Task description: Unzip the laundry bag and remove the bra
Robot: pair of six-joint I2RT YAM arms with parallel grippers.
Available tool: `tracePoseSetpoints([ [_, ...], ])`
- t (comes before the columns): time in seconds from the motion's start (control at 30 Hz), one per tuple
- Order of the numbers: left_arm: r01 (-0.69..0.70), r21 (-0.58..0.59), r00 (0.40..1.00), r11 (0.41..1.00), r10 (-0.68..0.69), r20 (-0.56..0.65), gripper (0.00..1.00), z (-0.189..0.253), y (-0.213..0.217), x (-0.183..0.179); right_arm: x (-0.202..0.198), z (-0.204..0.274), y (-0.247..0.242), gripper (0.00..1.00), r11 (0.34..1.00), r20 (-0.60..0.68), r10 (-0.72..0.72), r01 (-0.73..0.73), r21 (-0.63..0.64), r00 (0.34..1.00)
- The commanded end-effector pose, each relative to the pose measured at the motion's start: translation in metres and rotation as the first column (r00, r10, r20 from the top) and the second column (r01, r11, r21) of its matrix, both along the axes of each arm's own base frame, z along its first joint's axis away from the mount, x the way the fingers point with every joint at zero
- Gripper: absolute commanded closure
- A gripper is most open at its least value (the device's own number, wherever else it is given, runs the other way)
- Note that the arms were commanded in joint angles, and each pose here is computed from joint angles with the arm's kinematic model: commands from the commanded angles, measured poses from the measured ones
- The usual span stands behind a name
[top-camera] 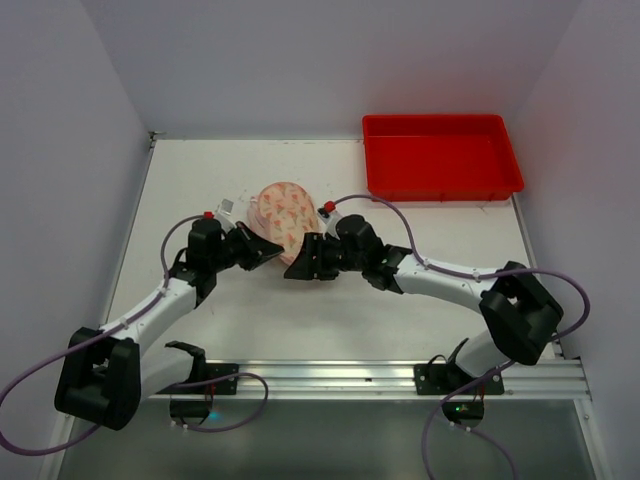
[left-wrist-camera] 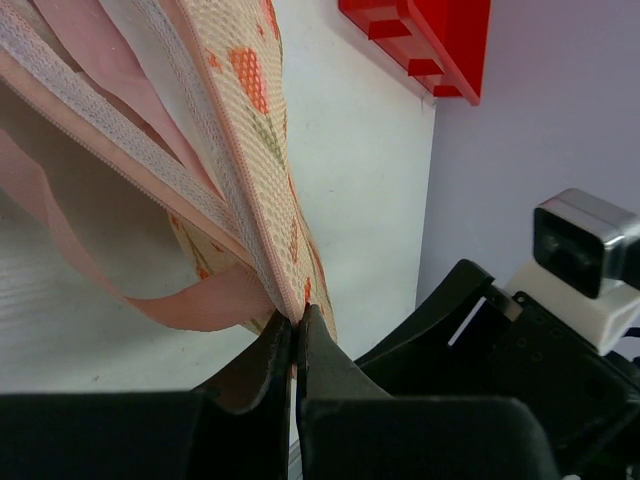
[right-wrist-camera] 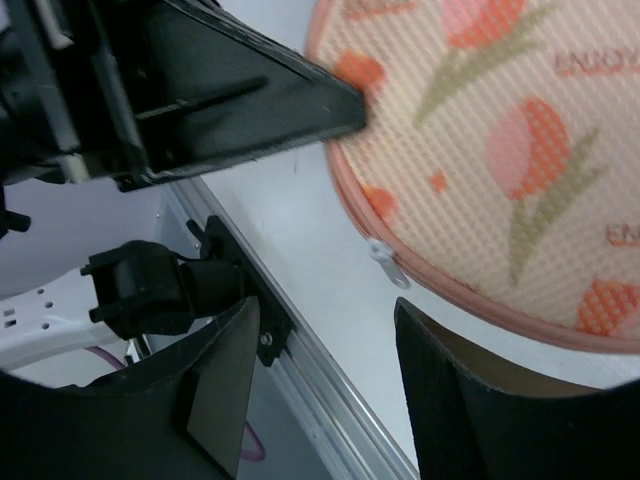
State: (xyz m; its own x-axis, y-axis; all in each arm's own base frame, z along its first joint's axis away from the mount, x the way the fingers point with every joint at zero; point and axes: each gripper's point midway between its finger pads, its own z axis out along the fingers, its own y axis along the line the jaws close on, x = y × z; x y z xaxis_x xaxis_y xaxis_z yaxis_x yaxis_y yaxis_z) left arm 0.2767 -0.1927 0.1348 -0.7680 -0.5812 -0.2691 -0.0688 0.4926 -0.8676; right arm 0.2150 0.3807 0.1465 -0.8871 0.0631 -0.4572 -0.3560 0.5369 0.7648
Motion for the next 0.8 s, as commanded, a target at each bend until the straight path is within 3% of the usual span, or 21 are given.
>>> tracePoseSetpoints([
  [0.0, -0.051, -0.057, 0.995, 0.997, 0.055, 0.078, 1.0, 0.023, 0.0, 0.01, -0.006, -0.003, 0.001, 0.42, 0.999, -0.054, -0.008, 0.01, 0.043, 0.999],
  [0.77, -0.021, -0.096, 0.998, 0.995, 0.027, 0.057, 1.0, 0.016, -0.005, -0.005, 0.025, 0.007, 0.007, 0.45, 0.984, -0.01, -0.067, 0.068, 0.163, 0.998],
])
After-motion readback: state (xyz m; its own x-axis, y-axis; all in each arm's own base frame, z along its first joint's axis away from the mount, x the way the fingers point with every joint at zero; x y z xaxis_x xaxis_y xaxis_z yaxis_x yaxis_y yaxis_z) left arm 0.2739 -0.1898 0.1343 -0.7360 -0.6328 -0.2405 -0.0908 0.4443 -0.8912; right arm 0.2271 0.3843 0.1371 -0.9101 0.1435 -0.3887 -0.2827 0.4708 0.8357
